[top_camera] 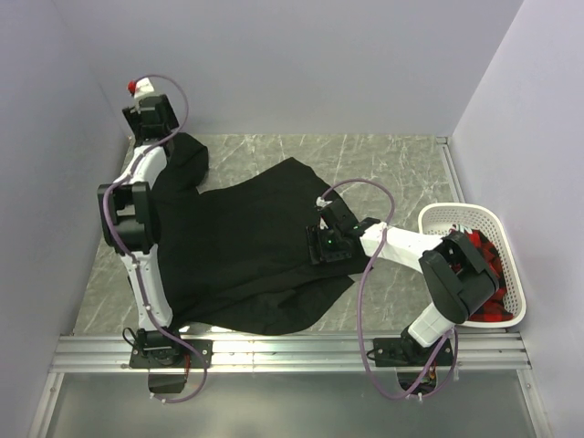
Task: Fold and stack the long sleeve shirts
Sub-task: Flatten the shirt out
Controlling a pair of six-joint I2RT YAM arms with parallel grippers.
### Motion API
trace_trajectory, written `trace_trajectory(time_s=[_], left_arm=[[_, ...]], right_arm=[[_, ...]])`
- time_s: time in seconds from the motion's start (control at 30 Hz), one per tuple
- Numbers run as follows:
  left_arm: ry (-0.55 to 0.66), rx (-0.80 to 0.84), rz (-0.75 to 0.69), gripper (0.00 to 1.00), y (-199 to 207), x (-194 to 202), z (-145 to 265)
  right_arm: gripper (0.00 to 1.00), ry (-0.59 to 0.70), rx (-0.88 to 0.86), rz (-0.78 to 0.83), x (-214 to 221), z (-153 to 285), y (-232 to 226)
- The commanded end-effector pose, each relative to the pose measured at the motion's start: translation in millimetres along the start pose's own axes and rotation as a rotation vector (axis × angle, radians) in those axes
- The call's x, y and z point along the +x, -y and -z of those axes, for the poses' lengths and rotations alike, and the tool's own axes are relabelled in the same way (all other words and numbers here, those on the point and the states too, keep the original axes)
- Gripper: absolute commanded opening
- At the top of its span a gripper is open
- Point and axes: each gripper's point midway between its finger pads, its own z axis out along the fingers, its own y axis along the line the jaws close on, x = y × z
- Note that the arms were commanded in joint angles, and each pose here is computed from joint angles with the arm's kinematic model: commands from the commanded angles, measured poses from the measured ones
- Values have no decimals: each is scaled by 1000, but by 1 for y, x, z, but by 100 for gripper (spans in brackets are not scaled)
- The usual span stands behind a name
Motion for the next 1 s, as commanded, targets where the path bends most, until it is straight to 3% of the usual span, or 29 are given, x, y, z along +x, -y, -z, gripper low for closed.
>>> trace_trajectory(time_s=[0.0, 0.03, 0.1, 0.13, 0.17, 0.27, 0.3, 0.53, 0.73, 0.97], left_arm=[[-85, -32, 218, 82, -10, -21, 50], [-106, -33, 249, 84, -11, -27, 67], [-258, -45, 290, 86, -15, 16, 93], [-263, -32, 325, 87, -15, 8, 110], [-349, -45, 314, 87, -21, 43, 127], [-415, -24, 380, 88, -21, 58, 166], [-483, -42, 380, 88, -27, 90, 183], [-605, -42, 410, 88, -36, 159, 254], [-691, -38, 395, 87, -33, 200, 285], [-768, -76, 353, 88, -30, 231, 279]], right_arm=[[74, 59, 50, 21, -16, 14, 4], [74, 64, 55, 18, -17, 15, 5], [75, 85, 69, 12, -20, 18, 8], [75, 93, 75, 7, -21, 19, 9], [75, 108, 98, 1, -24, 20, 13], [74, 126, 131, -27, -31, 22, 22], [74, 138, 144, -41, -34, 24, 25], [73, 145, 167, -132, -37, 24, 42], [73, 144, 164, -161, -28, 24, 43], [73, 119, 189, -197, -20, 18, 51]])
